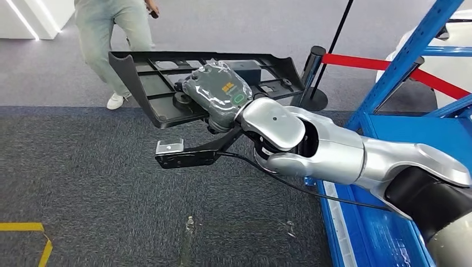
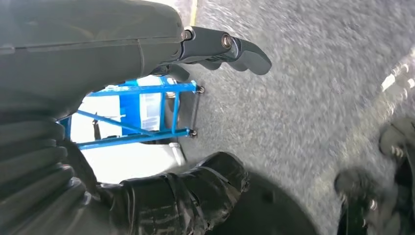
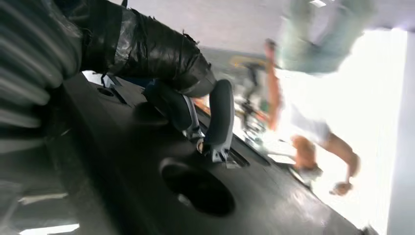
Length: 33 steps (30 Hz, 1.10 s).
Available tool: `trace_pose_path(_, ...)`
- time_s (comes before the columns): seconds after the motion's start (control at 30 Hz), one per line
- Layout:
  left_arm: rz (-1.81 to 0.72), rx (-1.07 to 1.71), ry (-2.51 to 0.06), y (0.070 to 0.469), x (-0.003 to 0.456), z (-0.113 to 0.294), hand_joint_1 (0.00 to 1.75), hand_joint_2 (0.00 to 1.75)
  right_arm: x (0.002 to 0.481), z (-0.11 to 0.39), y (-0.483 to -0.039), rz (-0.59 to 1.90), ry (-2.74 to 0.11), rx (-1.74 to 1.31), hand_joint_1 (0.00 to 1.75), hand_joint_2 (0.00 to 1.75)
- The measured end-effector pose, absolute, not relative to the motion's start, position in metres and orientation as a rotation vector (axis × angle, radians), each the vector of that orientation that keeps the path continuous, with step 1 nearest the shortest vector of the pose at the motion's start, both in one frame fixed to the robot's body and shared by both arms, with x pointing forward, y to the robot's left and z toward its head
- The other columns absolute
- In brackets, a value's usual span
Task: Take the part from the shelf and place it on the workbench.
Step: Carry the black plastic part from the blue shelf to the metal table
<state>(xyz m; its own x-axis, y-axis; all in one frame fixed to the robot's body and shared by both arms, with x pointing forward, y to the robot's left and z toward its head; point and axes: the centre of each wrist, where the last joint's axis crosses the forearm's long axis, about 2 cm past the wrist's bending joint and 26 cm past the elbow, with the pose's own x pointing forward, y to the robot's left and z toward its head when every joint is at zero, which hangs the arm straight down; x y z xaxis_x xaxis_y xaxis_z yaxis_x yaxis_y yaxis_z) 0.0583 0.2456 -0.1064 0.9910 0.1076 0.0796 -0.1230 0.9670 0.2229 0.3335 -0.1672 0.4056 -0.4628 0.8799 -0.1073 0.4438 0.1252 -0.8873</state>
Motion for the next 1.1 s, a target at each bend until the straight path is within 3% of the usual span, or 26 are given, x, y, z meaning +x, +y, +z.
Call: trace_pose_path(1.1,0.089,0.234,-0.04,0.251,0.062,-0.106,0.0,1.75,0.339,0.432,-0.174,1.263,-1.96,-1.263,1.75,1.75)
